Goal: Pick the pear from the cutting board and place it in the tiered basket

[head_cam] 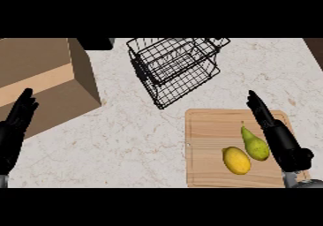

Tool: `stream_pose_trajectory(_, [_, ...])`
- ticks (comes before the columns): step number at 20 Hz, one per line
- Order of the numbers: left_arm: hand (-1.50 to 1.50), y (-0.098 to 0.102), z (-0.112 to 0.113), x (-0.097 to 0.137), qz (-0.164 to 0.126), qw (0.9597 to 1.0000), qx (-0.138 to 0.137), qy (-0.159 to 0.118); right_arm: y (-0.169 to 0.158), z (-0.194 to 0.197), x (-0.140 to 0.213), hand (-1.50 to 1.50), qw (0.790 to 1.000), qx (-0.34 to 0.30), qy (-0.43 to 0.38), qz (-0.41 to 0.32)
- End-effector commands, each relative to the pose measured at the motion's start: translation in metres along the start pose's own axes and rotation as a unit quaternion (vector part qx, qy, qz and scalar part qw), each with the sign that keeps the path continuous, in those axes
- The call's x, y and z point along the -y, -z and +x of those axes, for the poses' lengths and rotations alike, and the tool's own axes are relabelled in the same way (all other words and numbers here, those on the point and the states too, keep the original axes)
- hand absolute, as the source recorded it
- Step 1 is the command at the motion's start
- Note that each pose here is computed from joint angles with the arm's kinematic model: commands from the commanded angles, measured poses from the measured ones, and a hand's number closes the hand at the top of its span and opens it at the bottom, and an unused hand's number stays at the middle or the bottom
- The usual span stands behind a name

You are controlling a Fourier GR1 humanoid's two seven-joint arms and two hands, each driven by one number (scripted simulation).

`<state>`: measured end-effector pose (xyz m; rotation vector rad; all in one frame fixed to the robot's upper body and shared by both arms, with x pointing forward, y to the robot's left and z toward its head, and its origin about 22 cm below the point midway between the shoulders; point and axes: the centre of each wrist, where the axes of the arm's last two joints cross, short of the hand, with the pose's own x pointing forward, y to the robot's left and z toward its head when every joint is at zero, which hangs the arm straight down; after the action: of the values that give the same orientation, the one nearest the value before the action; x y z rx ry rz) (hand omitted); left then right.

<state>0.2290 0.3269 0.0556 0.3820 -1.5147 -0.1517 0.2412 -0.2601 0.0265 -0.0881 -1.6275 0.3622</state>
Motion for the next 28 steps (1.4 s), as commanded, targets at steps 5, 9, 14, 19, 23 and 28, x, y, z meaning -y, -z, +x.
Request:
stream_pose_trajectory(5, [0.00, 0.008, 0.011, 0.070, -0.108, 0.9886, -0.015, -0.104, 0.005, 0.009, 0.060, 1.50, 0.993, 0.091, 0.063, 0.039])
stream_pose_trajectory(9, [0.00, 0.005, 0.005, 0.072, -0.125, 0.9798, -0.047, -0.149, -0.020, -0.037, 0.089, -1.50, 0.968, -0.022, 0.024, -0.249])
stream_pose_trajectory(14, [0.00, 0.033, 0.001, 0.104, -0.159, 0.9749, -0.048, -0.148, -0.045, -0.064, 0.087, -1.50, 0.991, 0.047, -0.043, -0.117])
stream_pose_trajectory(19, [0.00, 0.031, 0.004, 0.102, -0.164, 0.9730, -0.064, -0.149, -0.055, -0.018, 0.087, -1.50, 0.982, -0.010, -0.182, -0.054])
stream_pose_trajectory(23, [0.00, 0.029, 0.009, 0.100, -0.156, 0.9747, -0.060, -0.149, -0.053, 0.031, 0.101, -1.50, 0.952, -0.051, -0.298, -0.054])
stream_pose_trajectory(28, [0.00, 0.028, 0.022, 0.107, -0.168, 0.9731, -0.054, -0.148, -0.048, 0.066, 0.085, -1.50, 0.898, -0.138, -0.413, -0.060])
